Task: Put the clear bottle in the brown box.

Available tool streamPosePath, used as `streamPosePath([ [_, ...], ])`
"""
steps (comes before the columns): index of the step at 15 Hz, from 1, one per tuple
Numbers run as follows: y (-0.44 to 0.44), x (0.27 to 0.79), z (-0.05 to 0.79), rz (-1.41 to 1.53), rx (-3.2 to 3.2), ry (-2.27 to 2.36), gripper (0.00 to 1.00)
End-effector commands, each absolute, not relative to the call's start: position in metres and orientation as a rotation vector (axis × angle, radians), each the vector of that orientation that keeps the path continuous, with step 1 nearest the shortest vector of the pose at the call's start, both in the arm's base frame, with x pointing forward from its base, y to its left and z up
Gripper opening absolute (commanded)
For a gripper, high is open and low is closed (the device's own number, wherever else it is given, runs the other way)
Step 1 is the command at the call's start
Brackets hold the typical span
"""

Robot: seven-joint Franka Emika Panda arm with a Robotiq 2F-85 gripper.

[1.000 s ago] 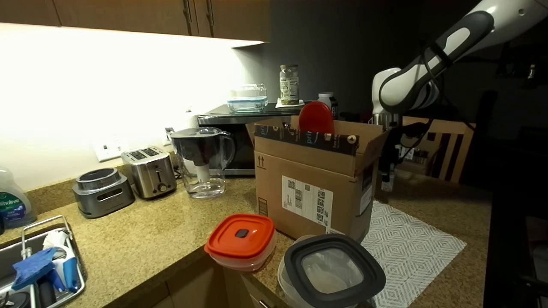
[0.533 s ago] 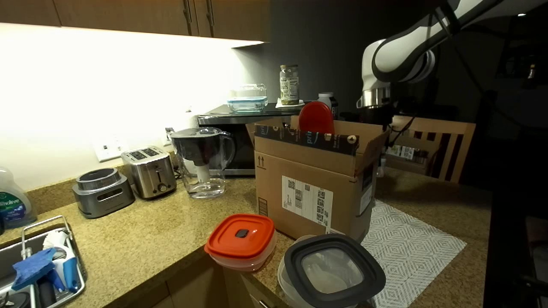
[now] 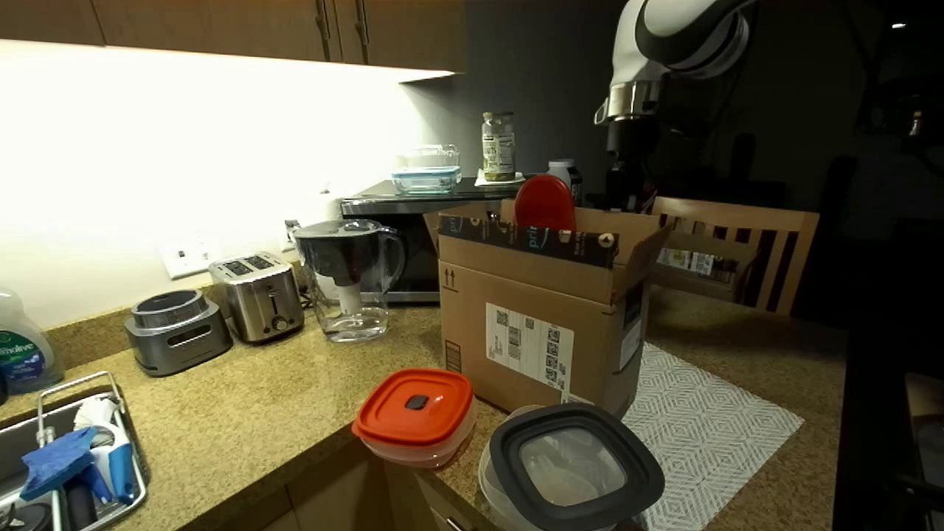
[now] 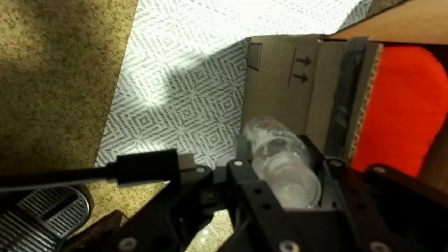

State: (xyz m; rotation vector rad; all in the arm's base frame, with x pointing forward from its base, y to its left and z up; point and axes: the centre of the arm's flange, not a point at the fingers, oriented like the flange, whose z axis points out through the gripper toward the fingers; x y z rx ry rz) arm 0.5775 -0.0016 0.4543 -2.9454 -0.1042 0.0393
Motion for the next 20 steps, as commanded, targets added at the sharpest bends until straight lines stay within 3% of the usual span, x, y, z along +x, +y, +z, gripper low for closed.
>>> streamPosePath([
  [1,0.012,0.573,0.485,-0.019,-2.886,-0.182,0.12],
  [13,0.081,0.575,0.577,-0.166,-2.8,-0.329,0.12],
  [19,0.096,0.57,0.55,-0.245,-2.755,-0.416,0.12],
  [20,0.097,0.57,0.542,-0.271,-2.756,-0.429,0.5],
])
